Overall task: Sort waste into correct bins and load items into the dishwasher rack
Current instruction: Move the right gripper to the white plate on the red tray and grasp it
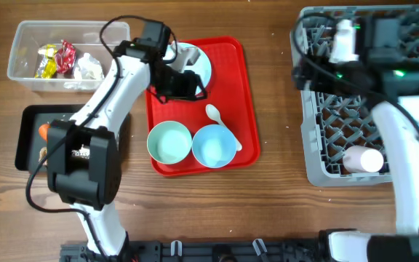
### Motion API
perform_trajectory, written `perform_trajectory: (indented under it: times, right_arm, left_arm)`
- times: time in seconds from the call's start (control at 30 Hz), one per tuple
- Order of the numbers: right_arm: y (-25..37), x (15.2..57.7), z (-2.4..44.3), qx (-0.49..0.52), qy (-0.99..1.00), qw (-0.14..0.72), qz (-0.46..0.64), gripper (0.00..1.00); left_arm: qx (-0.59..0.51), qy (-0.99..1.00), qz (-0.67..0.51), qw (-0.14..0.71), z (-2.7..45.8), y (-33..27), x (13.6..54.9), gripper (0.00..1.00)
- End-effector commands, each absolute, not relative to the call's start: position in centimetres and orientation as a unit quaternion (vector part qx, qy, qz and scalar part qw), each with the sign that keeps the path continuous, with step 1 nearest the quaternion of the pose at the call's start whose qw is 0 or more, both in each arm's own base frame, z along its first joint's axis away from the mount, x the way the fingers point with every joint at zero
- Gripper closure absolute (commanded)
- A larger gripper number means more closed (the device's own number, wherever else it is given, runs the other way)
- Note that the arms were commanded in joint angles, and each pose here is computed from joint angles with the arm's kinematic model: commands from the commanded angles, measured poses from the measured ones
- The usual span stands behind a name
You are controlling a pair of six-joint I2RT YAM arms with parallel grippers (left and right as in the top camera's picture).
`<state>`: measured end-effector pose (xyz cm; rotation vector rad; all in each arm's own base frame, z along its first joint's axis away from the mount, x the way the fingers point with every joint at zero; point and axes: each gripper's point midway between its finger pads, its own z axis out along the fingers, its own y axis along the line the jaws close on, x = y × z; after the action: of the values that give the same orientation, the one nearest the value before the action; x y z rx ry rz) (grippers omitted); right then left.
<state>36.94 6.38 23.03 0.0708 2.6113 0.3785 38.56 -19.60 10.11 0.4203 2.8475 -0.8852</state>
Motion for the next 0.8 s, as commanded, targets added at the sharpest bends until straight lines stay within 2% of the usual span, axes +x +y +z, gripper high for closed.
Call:
perform_trajectory:
  times: [0.0,0.1,0.2,0.27,0.37,0.47,0.57,0.67,0.77]
  right_arm:
    - [9.8,37.7,18.7,-0.002,0.972,0.188,0.141,0.06]
    - [12.4,39.1,16.3,-0.02,0.973,0.177,0.147,0.06]
    - [14.3,41.1,15.3,-0.022,0.967,0.197,0.159,0.06]
    - [16.0,43.1,14.3,-0.033,0.96,0.221,0.166,0.1]
    - [18.4,44.8,14.1,-0.037,0.953,0.239,0.181,0.13]
    - [20.0,45.8,14.4,-0.051,0.953,0.244,0.172,0.14]
    - [22.6,46.4,12.0,-0.075,0.955,0.228,0.172,0.15]
    - [24.8,47.9,9.7,-0.095,0.952,0.231,0.174,0.26]
    - [26.3,49.7,8.9,-0.114,0.947,0.252,0.162,0.29]
  left_arm:
    - [0.102,0.971,-0.198,0.082,10.1,-15.4,39.2,0.43]
    - [0.081,0.985,-0.093,0.123,9.3,-12.0,41.5,0.39]
    - [0.079,0.983,-0.092,0.14,9.1,-12.2,42.6,0.39]
    - [0.005,0.986,-0.101,0.136,8.9,-11.7,42.9,0.43]
    - [-0.067,0.98,-0.115,0.149,10.5,-9.5,43.7,0.43]
    - [-0.076,0.977,-0.115,0.162,11.7,-8.2,43.8,0.43]
    - [-0.076,0.979,-0.113,0.149,11.4,-8.2,43.2,0.43]
    - [-0.08,0.979,-0.112,0.15,11.4,-8.2,43.2,0.43]
    - [-0.08,0.979,-0.112,0.15,11.4,-8.2,43.2,0.41]
